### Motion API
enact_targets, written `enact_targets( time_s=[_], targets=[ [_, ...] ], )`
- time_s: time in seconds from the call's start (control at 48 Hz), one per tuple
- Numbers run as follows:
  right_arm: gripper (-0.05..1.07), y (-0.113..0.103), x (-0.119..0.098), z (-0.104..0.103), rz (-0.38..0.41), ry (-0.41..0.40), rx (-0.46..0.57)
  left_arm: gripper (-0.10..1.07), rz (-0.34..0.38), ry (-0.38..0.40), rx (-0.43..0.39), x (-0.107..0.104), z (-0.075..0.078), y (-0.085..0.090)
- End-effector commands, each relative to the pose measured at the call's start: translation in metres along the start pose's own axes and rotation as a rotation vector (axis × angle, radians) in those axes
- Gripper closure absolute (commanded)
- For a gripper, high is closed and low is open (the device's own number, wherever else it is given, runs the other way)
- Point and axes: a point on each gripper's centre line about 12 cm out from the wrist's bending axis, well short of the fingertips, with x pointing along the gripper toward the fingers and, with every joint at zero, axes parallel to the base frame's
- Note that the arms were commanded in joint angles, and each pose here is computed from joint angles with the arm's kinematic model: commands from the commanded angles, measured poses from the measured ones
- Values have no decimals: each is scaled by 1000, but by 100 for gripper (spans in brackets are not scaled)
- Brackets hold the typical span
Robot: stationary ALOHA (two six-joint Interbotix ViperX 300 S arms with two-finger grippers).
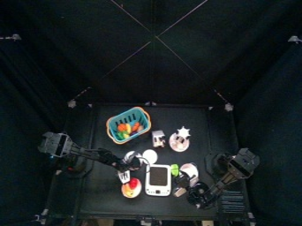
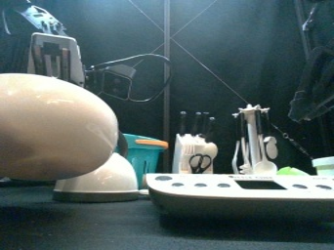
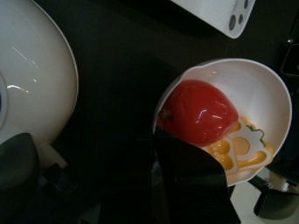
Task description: Grab pan
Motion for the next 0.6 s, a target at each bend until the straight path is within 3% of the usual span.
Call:
enact_targets(
  time_s=[0.0, 0.583],
  targets=[
    [19, 0, -2, 6, 8, -2, 17, 56, -30, -44, 18, -14, 10, -11],
    [19, -1, -1, 6, 4, -2, 17, 56, -33, -74, 81, -25, 32, -24]
  ],
)
